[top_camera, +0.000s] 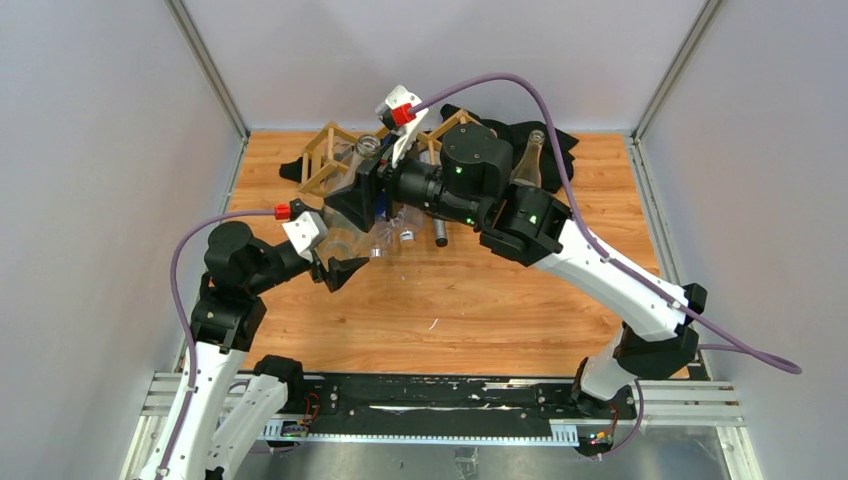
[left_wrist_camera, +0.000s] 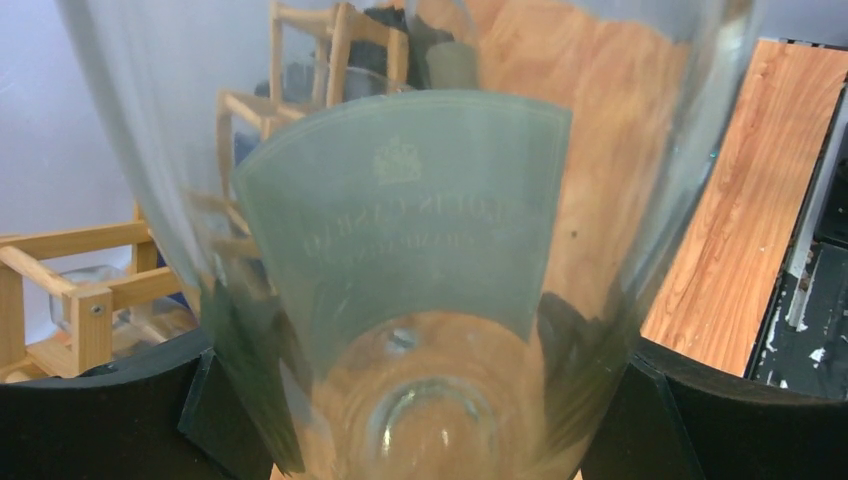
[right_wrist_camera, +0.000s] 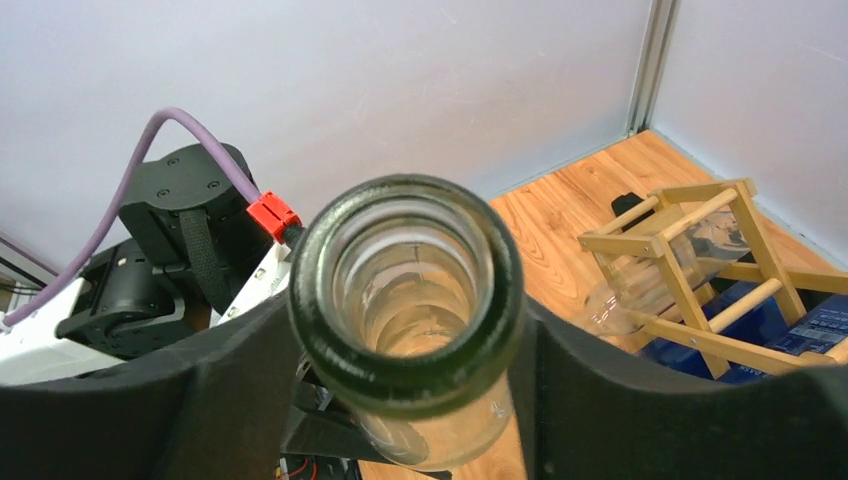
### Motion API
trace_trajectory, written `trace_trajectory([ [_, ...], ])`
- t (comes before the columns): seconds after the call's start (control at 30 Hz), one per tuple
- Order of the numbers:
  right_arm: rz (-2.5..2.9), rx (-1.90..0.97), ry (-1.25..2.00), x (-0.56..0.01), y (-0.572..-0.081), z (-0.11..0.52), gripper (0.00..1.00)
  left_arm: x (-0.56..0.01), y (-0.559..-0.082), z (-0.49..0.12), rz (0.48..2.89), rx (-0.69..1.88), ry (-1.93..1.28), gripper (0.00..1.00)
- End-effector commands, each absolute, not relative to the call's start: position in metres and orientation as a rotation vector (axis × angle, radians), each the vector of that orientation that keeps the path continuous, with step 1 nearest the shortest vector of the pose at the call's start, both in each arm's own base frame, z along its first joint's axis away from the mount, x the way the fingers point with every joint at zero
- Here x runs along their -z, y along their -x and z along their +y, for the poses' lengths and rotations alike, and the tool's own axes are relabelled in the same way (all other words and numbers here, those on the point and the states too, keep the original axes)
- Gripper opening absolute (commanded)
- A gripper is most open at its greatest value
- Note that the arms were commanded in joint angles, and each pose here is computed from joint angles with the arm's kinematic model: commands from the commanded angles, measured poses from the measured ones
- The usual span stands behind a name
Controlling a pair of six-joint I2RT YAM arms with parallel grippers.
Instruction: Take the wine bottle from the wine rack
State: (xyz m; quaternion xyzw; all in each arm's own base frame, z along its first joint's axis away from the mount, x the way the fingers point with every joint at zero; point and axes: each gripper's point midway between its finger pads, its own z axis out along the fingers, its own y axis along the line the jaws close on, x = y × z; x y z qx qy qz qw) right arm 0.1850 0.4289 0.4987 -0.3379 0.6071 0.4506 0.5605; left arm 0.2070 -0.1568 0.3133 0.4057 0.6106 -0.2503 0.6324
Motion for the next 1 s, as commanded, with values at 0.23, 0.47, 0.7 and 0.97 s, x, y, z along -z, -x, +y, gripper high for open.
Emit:
trace_trajectory([
  [0.23, 1.466, -1.088, 0.773, -0.493, -0.2, 0.433, 0.15, -0.364, -0.197, -0.16, 1.221, 0.548, -0.925, 0.0],
  [0.47, 1.536, -1.0, 0.748, -0.478, -0.215, 0.412, 0.0, -0.346, -0.197, -0.159, 1.343, 0.578, -0.948, 1.0],
  [0.7, 1.652, -0.836, 0.671, -0.44, -0.234, 0.352, 0.0, -0.321, -0.202, -0.157, 1.554, 0.62, -1.039, 1.0],
  [0.97, 1.816, -0.532, 0.489, -0.379, -0.255, 0.246, 0.0, -0.33, -0.223, -0.151, 1.623, 0.559, -1.019, 1.0],
])
